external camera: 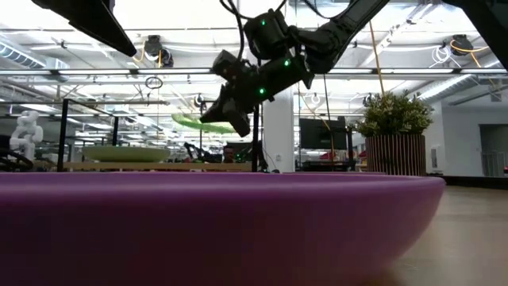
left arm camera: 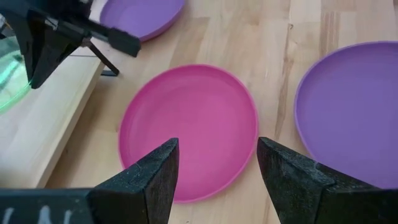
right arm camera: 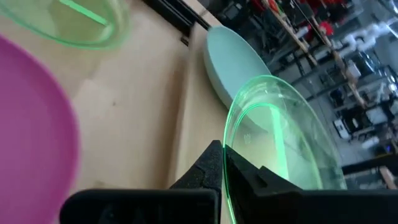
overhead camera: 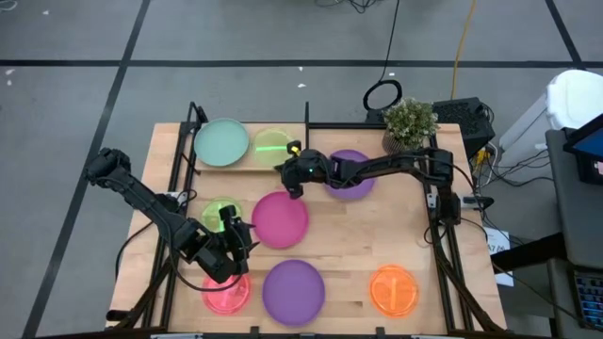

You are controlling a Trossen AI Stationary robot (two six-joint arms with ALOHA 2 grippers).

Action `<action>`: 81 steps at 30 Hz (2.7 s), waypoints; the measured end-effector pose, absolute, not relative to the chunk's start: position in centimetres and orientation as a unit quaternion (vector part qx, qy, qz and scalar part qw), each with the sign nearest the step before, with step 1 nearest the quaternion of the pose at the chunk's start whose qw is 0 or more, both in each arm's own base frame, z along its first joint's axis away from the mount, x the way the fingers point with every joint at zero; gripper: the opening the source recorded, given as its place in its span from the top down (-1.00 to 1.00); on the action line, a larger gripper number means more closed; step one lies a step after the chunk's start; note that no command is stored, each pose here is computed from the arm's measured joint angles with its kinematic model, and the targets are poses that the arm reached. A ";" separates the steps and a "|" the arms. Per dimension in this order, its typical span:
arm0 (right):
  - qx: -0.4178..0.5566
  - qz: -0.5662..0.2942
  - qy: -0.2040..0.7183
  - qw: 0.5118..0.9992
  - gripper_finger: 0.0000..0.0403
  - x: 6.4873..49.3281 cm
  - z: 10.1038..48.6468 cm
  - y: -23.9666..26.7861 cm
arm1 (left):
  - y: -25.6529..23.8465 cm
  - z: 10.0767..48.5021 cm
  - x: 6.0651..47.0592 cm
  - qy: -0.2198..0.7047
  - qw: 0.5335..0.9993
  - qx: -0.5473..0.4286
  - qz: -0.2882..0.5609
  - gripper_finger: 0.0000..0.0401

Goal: Place and stack plates onto a shelf
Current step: Put the right green transparent plate on the shelf, then stack the top pink plate into the blue plate on the shelf

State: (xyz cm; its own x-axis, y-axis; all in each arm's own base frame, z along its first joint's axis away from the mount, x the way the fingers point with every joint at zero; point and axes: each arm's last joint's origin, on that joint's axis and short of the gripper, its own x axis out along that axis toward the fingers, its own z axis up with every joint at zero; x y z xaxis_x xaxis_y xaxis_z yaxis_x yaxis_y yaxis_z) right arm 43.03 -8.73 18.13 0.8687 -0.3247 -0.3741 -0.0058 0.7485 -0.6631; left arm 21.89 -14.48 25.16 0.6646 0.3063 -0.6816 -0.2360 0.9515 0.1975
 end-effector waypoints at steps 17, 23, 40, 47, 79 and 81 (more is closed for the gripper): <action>-0.332 -0.104 0.284 0.894 1.00 43.5 13.3 -10.5 | -14.5 25.2 21.9 0.380 0.912 0.046 0.150 -0.11; -0.334 -0.106 0.282 0.893 1.00 43.5 13.4 -10.7 | -14.5 25.2 21.9 0.381 0.911 0.047 0.150 -0.11; -0.327 -0.117 0.286 0.893 0.72 43.2 13.4 -11.5 | -14.5 25.2 21.9 0.380 0.911 0.043 0.151 -0.11; -0.331 -0.115 0.258 0.900 0.49 43.7 14.2 -10.2 | -14.5 25.2 21.9 0.380 0.911 0.043 0.151 -0.11; -0.107 -0.040 0.249 0.962 0.35 22.8 24.9 2.6 | -15.5 24.7 21.9 0.390 0.912 0.053 0.119 -0.11; -0.106 -0.040 0.247 0.962 0.35 21.9 24.6 2.5 | -15.5 24.3 22.5 0.399 0.909 0.064 0.101 -0.11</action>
